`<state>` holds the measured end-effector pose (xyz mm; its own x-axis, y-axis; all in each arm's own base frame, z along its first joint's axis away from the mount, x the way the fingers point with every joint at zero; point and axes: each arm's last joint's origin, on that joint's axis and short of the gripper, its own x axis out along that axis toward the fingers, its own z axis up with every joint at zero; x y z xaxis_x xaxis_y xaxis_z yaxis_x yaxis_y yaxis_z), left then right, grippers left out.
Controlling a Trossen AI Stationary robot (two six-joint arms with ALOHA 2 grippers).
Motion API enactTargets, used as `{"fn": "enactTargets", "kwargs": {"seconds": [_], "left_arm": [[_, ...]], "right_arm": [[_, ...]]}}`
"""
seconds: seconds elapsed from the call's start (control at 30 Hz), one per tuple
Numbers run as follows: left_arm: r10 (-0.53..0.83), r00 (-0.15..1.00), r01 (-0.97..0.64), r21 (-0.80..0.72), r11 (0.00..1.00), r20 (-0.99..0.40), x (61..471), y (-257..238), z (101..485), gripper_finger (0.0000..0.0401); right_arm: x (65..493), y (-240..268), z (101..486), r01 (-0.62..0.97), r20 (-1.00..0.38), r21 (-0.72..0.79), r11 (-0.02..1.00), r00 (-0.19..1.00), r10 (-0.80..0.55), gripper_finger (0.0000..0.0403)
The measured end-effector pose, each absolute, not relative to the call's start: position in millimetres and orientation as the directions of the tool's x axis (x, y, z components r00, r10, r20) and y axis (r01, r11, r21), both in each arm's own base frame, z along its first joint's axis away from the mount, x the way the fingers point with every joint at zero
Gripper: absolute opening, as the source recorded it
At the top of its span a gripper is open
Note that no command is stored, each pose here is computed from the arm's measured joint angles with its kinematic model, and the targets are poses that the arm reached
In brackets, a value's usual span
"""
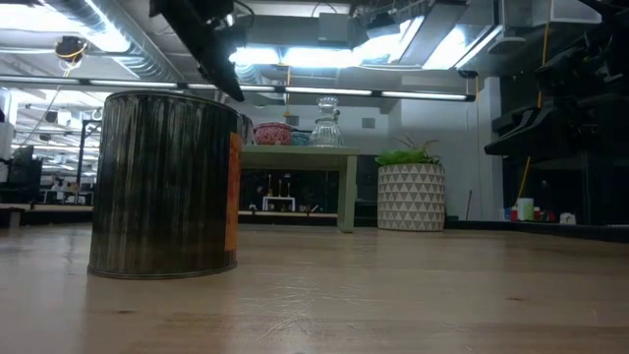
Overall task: Pick & Place candle stick holders
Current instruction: Put the orange and silver candle can on the shelf
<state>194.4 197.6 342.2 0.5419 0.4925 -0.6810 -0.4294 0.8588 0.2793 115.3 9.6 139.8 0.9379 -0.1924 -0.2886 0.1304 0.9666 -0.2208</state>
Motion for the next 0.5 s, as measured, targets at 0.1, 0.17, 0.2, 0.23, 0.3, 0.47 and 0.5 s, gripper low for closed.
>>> {"fn": "enactTargets", "kwargs": {"seconds": [0.1, 0.17, 0.2, 0.23, 0.3, 0.47, 0.5], "left_arm": [[0.503, 0.561, -0.426, 0.292, 0.856, -0.658, 191.8, 189.7, 350.0, 0.0088], [0.507, 0.575, -0.417, 0.303, 0.857, -0.642, 189.2, 182.6, 356.0, 0.0092], [0.507, 0.584, -0.406, 0.313, 0.859, -0.634, 187.7, 177.8, 359.5, 0.0093], [0.506, 0.595, -0.398, 0.318, 0.861, -0.625, 186.2, 172.5, 363.2, 0.0094], [0.504, 0.623, -0.383, 0.328, 0.864, -0.599, 182.7, 160.7, 371.6, 0.0095], [0.429, 0.726, -0.287, 0.329, 0.900, -0.538, 173.8, 122.4, 390.8, 0.0087], [0.389, 0.752, -0.247, 0.318, 0.915, -0.532, 172.0, 113.5, 393.4, 0.0086]], "right_arm": [[115.3, 9.6, 139.8, 0.130, -0.289, -0.221, 0.967, 0.938, -0.192, 0.0043], [115.3, 9.6, 139.8, 0.130, -0.288, -0.221, 0.967, 0.938, -0.192, 0.0043], [115.3, 9.6, 139.8, 0.130, -0.288, -0.221, 0.967, 0.938, -0.192, 0.0043], [115.3, 9.6, 139.8, 0.130, -0.288, -0.221, 0.967, 0.938, -0.192, 0.0043], [115.4, 9.6, 139.9, 0.130, -0.288, -0.221, 0.967, 0.938, -0.192, 0.0043], [115.3, 9.6, 139.8, 0.130, -0.288, -0.221, 0.967, 0.938, -0.192, 0.0043], [115.3, 9.6, 139.9, 0.130, -0.288, -0.221, 0.967, 0.938, -0.192, 0.0043]]}}
